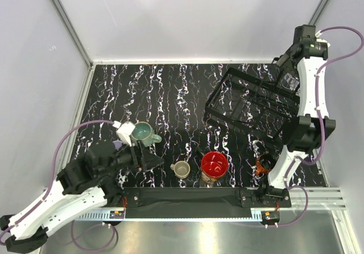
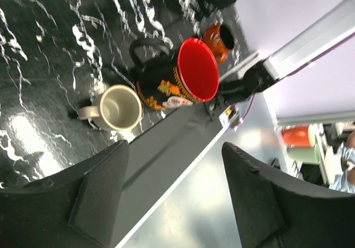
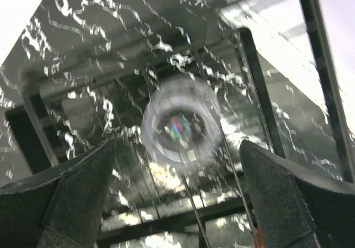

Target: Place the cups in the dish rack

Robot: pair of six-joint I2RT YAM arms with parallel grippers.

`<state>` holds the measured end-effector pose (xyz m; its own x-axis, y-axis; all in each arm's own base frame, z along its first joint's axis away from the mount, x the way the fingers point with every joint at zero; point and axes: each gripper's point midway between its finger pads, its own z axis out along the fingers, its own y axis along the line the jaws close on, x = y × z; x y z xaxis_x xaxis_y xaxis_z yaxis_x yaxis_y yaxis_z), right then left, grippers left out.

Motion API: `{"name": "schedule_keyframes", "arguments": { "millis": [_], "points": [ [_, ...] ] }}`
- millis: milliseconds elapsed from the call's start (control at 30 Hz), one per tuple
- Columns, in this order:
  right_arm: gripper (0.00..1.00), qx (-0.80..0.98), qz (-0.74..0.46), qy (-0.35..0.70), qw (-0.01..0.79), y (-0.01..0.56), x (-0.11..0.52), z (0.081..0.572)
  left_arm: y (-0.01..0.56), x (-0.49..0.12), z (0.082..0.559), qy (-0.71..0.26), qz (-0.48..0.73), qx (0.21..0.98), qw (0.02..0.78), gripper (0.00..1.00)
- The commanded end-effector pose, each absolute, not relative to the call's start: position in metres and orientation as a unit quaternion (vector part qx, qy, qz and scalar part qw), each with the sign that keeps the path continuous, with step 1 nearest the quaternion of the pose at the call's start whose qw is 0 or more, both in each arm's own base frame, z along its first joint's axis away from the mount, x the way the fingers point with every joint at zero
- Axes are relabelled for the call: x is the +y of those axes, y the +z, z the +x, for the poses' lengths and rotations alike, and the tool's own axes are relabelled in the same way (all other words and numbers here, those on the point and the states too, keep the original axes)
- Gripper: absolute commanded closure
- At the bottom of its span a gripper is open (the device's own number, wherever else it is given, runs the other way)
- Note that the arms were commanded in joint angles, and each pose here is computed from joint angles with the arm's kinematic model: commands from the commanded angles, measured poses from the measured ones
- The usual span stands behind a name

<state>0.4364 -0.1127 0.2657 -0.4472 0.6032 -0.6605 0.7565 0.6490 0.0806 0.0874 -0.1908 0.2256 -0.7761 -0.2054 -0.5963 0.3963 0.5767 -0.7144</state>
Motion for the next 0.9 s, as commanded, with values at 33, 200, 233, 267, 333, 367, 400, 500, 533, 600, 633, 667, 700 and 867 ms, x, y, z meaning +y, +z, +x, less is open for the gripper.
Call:
{"name": "schedule_keyframes", "arguments": {
  "millis": [33,200,233,267,333,367,400,500,533,600,633,667,700,867],
  "points": [
    [0.00,0.825,0.405,-0.064,0.389,0.327,-0.094,0.391,0.231,-0.211,0.083,-0.463,0.104,0.830,0.293,0.31],
    [0.00,0.824,0.355,0.000,0.441,0.364,-0.057,0.347,0.198,-0.228,0.086,-0.428,0.121,0.862,0.244,0.38],
    [0.00,0.840,0.329,0.018,0.431,0.358,-0.040,0.341,0.191,-0.229,0.088,-0.418,0.120,0.868,0.242,0.41],
    [0.00,0.846,0.315,0.032,0.430,0.358,-0.029,0.335,0.186,-0.231,0.089,-0.411,0.119,0.872,0.238,0.44],
    [0.00,0.860,0.285,0.053,0.419,0.353,-0.005,0.316,0.175,-0.237,0.092,-0.387,0.114,0.887,0.224,0.46],
    [0.00,0.875,0.246,0.072,0.411,0.350,0.025,0.309,0.172,-0.238,0.093,-0.375,0.111,0.893,0.221,0.49],
    [0.00,0.884,0.225,0.080,0.402,0.342,0.040,0.298,0.163,-0.239,0.095,-0.347,0.113,0.904,0.222,0.49],
    [0.00,0.899,0.176,0.121,0.382,0.331,0.083,0.269,0.156,-0.246,0.093,-0.313,0.115,0.915,0.228,0.49],
    [0.00,0.907,0.178,0.127,0.360,0.313,0.092,0.262,0.155,-0.250,0.091,-0.312,0.110,0.916,0.225,0.49],
    [0.00,0.913,0.160,0.150,0.345,0.296,0.107,0.237,0.145,-0.259,0.084,-0.297,0.120,0.921,0.221,0.49],
    [0.00,0.906,0.165,0.178,0.348,0.296,0.117,0.233,0.142,-0.263,0.081,-0.293,0.118,0.923,0.217,0.49],
    [0.00,0.904,0.163,0.195,0.345,0.293,0.123,0.227,0.142,-0.268,0.080,-0.290,0.119,0.924,0.218,0.50],
    [0.00,0.904,0.154,0.210,0.339,0.285,0.128,0.213,0.133,-0.272,0.078,-0.271,0.127,0.929,0.219,0.50],
    [0.00,0.895,0.157,0.250,0.333,0.277,0.132,0.182,0.117,-0.291,0.074,-0.252,0.124,0.934,0.223,0.59]
  ]
}}
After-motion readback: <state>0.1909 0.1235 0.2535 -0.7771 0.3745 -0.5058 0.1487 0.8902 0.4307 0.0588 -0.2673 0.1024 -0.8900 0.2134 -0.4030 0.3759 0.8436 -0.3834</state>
